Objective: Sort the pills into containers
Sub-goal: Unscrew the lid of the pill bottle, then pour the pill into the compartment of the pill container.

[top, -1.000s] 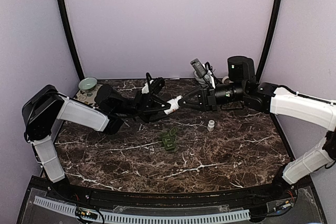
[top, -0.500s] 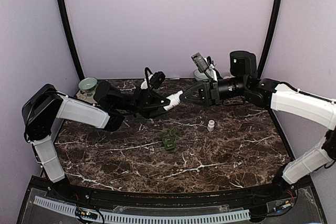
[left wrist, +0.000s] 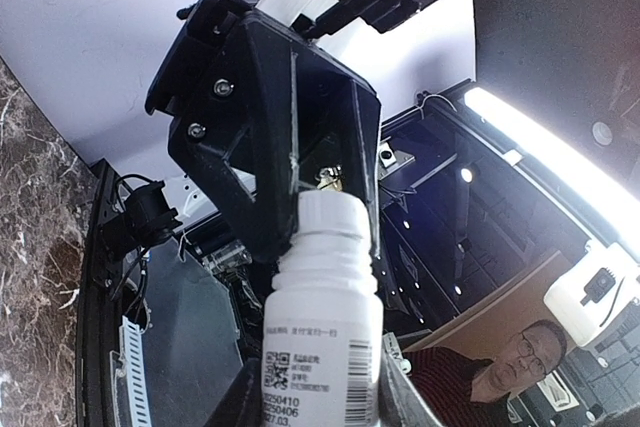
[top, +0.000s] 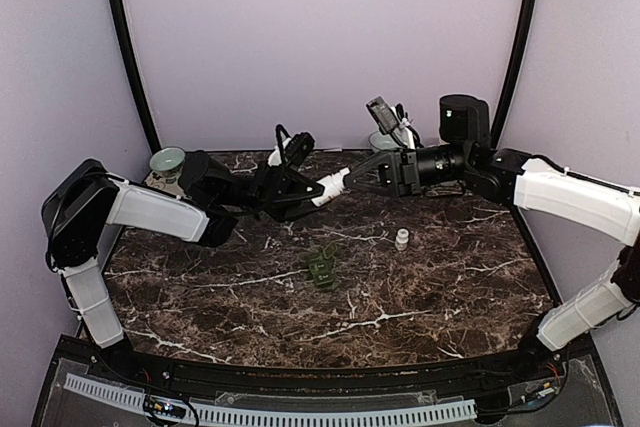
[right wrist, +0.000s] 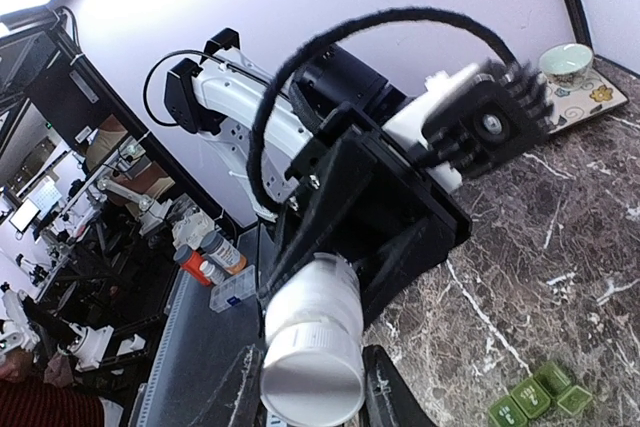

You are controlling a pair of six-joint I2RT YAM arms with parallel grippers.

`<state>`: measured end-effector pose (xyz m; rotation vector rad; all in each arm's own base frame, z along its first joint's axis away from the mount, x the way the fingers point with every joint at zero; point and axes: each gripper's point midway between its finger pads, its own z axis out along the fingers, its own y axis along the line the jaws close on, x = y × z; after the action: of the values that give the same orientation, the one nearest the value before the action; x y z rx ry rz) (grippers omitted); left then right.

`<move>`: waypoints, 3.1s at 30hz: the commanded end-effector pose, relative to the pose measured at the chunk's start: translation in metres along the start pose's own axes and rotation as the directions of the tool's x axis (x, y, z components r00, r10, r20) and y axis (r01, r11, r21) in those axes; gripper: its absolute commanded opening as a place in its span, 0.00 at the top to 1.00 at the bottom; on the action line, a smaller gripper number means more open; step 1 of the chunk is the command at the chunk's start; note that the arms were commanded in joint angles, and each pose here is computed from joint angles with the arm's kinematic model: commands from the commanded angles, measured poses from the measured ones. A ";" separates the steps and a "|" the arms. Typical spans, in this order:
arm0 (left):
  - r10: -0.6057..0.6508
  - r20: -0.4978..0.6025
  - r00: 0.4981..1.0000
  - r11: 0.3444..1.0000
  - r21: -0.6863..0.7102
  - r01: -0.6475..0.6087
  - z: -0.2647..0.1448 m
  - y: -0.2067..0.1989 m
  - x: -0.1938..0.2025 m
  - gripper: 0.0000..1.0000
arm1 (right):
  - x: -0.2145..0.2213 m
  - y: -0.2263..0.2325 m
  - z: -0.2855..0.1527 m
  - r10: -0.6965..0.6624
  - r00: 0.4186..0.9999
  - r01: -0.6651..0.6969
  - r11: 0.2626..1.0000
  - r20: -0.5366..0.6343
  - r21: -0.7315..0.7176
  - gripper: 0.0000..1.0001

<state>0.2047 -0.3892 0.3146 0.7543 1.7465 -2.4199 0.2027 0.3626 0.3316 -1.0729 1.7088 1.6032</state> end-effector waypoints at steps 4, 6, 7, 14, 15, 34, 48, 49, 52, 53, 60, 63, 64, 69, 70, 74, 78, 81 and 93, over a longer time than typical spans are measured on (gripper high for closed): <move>0.303 0.031 0.952 0.945 0.118 -0.305 -0.002 -0.066 -0.009 0.84 | 0.001 -0.017 -0.007 0.069 0.998 -0.069 0.997 0.001 0.020 0.74; 0.307 0.032 0.951 0.944 0.118 -0.309 -0.003 -0.067 -0.010 0.84 | -0.001 -0.018 -0.007 0.070 0.998 -0.070 0.997 0.004 0.016 0.74; 0.307 0.032 0.951 0.944 0.117 -0.309 -0.003 -0.068 -0.010 0.84 | -0.001 -0.018 -0.008 0.070 0.998 -0.070 0.997 0.006 0.014 0.74; 0.297 0.022 0.955 0.948 0.110 -0.297 -0.004 -0.063 -0.008 0.84 | -0.005 -0.021 -0.010 0.068 0.997 -0.068 0.997 0.020 0.020 0.74; 0.293 0.019 0.956 0.950 0.107 -0.293 -0.005 -0.061 -0.007 0.84 | -0.004 -0.021 -0.011 0.070 0.997 -0.070 0.997 0.023 0.024 0.74; 0.199 0.005 0.980 0.980 -0.009 -0.199 -0.035 0.003 0.025 0.90 | -0.004 -0.036 -0.021 0.078 0.995 -0.085 0.989 0.062 0.122 0.75; 0.133 0.020 0.991 0.989 -0.072 -0.132 -0.055 0.040 0.036 0.98 | -0.003 -0.041 -0.023 0.081 0.995 -0.091 0.983 0.065 0.160 0.75; 0.126 0.021 0.992 0.989 -0.076 -0.124 -0.056 0.042 0.036 0.99 | -0.003 -0.041 -0.022 0.081 0.995 -0.090 0.983 0.063 0.160 0.75; 0.111 0.019 0.994 0.991 -0.083 -0.109 -0.057 0.049 0.039 1.00 | -0.002 -0.043 -0.022 0.080 0.995 -0.089 0.982 0.062 0.164 0.75; 0.104 0.018 0.994 0.991 -0.086 -0.102 -0.058 0.051 0.040 1.00 | -0.002 -0.043 -0.022 0.078 0.995 -0.088 0.983 0.062 0.164 0.75; 0.046 0.054 0.998 0.990 -0.137 -0.038 -0.080 0.080 0.039 1.00 | 0.000 -0.046 -0.022 0.074 0.996 -0.084 0.981 0.058 0.173 0.75; 0.021 0.058 0.998 0.988 -0.152 -0.012 -0.086 0.092 0.041 1.00 | 0.002 -0.048 -0.022 0.076 0.996 -0.085 0.980 0.056 0.177 0.75; 0.012 0.058 0.998 0.988 -0.156 -0.002 -0.088 0.096 0.041 0.99 | 0.001 -0.048 -0.022 0.074 0.996 -0.084 0.980 0.057 0.179 0.75; -0.029 0.046 0.999 0.985 -0.169 0.037 -0.093 0.114 0.045 1.00 | 0.003 -0.050 -0.023 0.078 0.995 -0.086 0.980 0.055 0.180 0.75; -0.037 0.043 0.998 0.984 -0.171 0.044 -0.094 0.117 0.046 1.00 | 0.003 -0.050 -0.023 0.078 0.995 -0.086 0.980 0.055 0.180 0.75; -0.057 0.042 0.997 0.982 -0.178 0.064 -0.097 0.125 0.049 0.99 | 0.003 -0.050 -0.024 0.076 0.995 -0.085 0.980 0.058 0.181 0.75; -0.069 0.040 0.997 0.980 -0.184 0.075 -0.100 0.132 0.051 1.00 | 0.004 -0.050 -0.025 0.077 0.995 -0.087 0.980 0.060 0.182 0.75; -0.071 0.040 0.997 0.979 -0.186 0.077 -0.101 0.136 0.050 1.00 | 0.005 -0.050 -0.025 0.079 0.995 -0.088 0.980 0.059 0.180 0.75; -0.087 0.051 0.995 0.975 -0.199 0.096 -0.110 0.149 0.048 0.99 | 0.003 -0.052 -0.027 0.081 0.995 -0.091 0.979 0.061 0.184 0.76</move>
<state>0.2488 -0.3345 0.1218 0.4477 2.1640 -2.2830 0.2468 0.3417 0.2949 -0.8586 1.9018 1.4913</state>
